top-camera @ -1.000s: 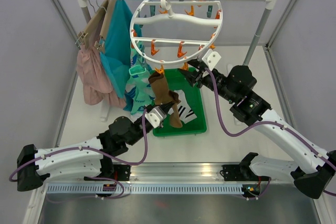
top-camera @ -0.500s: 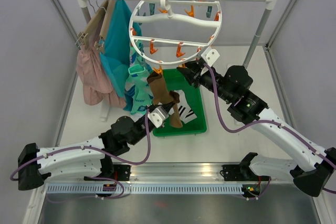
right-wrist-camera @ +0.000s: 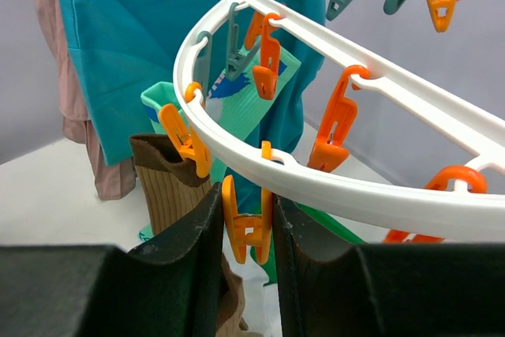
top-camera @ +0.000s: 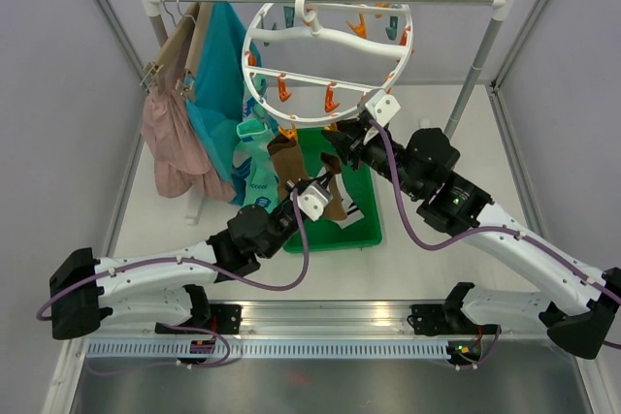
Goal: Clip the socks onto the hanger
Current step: Open the clamp at the hanger, then clamp the sock onto the hanger.
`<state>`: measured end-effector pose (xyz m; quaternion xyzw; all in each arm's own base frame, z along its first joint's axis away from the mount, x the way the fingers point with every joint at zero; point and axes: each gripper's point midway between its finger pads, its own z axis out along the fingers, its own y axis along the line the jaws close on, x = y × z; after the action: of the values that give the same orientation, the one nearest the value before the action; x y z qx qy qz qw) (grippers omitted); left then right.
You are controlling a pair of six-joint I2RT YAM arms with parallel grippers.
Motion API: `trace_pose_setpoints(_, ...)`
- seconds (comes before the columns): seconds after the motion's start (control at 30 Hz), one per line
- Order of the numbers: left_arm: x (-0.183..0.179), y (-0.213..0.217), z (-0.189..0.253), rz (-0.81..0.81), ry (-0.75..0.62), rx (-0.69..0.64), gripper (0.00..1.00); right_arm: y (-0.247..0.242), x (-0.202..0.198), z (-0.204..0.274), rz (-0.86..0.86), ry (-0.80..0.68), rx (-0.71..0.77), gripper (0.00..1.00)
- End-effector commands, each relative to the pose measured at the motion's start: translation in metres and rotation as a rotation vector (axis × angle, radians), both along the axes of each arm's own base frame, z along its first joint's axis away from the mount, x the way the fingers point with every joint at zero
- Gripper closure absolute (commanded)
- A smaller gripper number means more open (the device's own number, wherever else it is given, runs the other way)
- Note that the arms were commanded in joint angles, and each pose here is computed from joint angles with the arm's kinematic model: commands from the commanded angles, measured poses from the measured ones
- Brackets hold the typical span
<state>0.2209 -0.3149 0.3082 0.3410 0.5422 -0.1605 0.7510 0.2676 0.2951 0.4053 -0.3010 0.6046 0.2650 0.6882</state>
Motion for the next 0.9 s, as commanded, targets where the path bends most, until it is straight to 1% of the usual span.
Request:
trace_pose_setpoints(0.0,0.008,0.007,0.048,0.055,-0.071,-0.117,0.98,-0.007,0.0,0.022,-0.039,-0.01,0.048,1.0)
trace_pose_setpoints(0.13,0.01,0.008,0.053,0.063,-0.072,-0.132,0.98,-0.012,0.002,0.023,-0.066,-0.009,0.052,1.0)
trace_pose_setpoints(0.6,0.017,0.003,0.059,0.068,-0.075,-0.136,0.98,-0.009,0.0,0.024,-0.053,0.002,0.058,1.0)
trace_pose_setpoints(0.87,0.018,0.004,0.065,0.067,-0.082,-0.159,0.98,-0.011,0.0,0.026,-0.056,0.001,0.059,1.0)
